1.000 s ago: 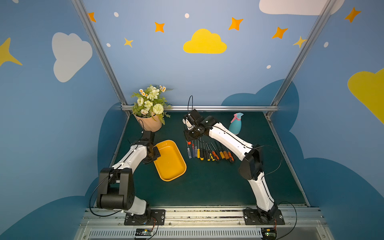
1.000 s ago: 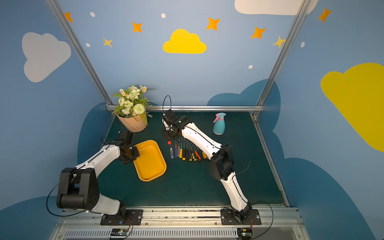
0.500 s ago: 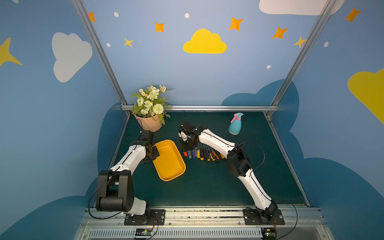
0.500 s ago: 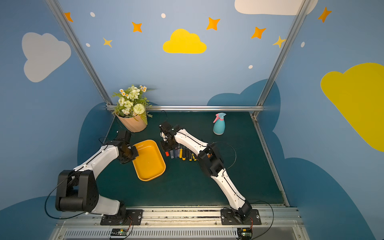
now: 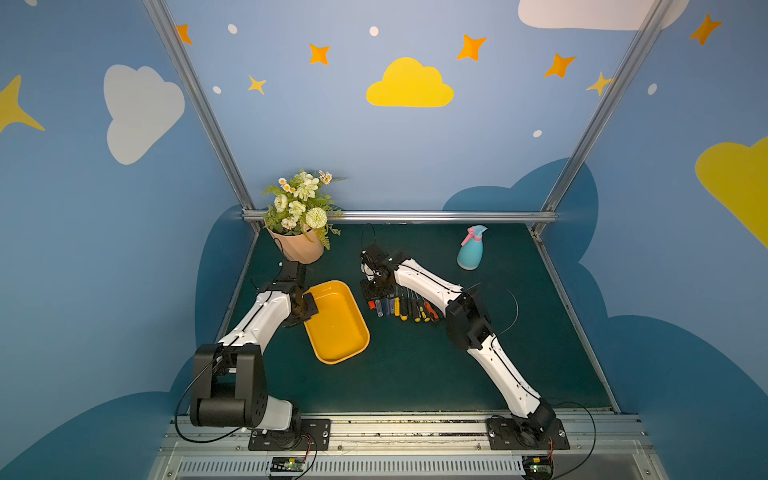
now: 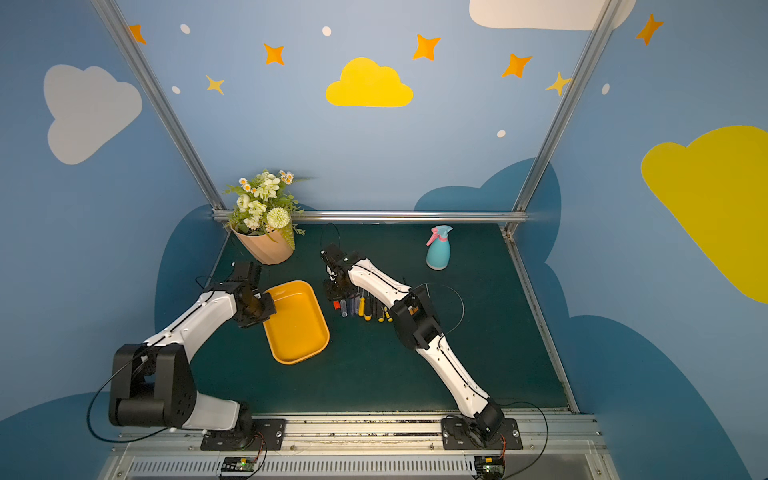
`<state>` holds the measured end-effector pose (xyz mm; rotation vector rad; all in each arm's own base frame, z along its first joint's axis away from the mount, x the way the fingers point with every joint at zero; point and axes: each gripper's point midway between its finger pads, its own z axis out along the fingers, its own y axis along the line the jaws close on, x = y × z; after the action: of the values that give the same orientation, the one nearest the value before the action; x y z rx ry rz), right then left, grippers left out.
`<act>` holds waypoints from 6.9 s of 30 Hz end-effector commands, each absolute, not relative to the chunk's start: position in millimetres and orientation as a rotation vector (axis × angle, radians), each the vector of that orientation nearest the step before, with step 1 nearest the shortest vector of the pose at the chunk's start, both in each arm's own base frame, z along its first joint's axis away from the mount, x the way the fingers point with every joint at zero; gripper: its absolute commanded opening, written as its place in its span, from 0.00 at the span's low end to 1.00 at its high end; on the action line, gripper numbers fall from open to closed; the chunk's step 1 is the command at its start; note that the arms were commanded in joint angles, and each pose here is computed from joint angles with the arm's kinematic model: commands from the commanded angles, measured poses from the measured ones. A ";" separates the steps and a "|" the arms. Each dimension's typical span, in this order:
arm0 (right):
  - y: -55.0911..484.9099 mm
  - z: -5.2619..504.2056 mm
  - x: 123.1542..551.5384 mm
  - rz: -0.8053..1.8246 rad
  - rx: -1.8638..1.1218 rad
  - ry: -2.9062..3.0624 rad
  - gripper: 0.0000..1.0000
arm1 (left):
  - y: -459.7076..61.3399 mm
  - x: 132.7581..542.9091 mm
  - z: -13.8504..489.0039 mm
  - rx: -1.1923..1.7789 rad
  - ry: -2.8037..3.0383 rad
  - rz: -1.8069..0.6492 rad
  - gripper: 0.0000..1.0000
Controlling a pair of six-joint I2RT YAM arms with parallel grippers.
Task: Take out the screwdriver from the storage box
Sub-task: Place the screwdriver at the center of the board, then place the storage box at the center of the board, then move the storage box to the center of the board.
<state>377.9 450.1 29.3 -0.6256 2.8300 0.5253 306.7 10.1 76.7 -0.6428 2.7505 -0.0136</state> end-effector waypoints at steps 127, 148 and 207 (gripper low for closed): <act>122.7 212.7 331.7 0.124 -0.173 2.381 0.46 | -5.7 276.1 240.5 -0.364 2.166 -0.105 1.00; 120.1 203.1 315.9 0.194 -0.087 2.390 0.46 | -56.4 191.9 112.2 -0.685 2.600 -0.385 0.18; 68.8 142.7 354.2 0.016 -0.107 2.333 0.45 | 34.8 339.2 145.7 -0.340 1.987 0.218 1.00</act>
<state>338.8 72.6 140.0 -0.0820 2.4005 0.0157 322.7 31.2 125.3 -0.4040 2.0928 0.1720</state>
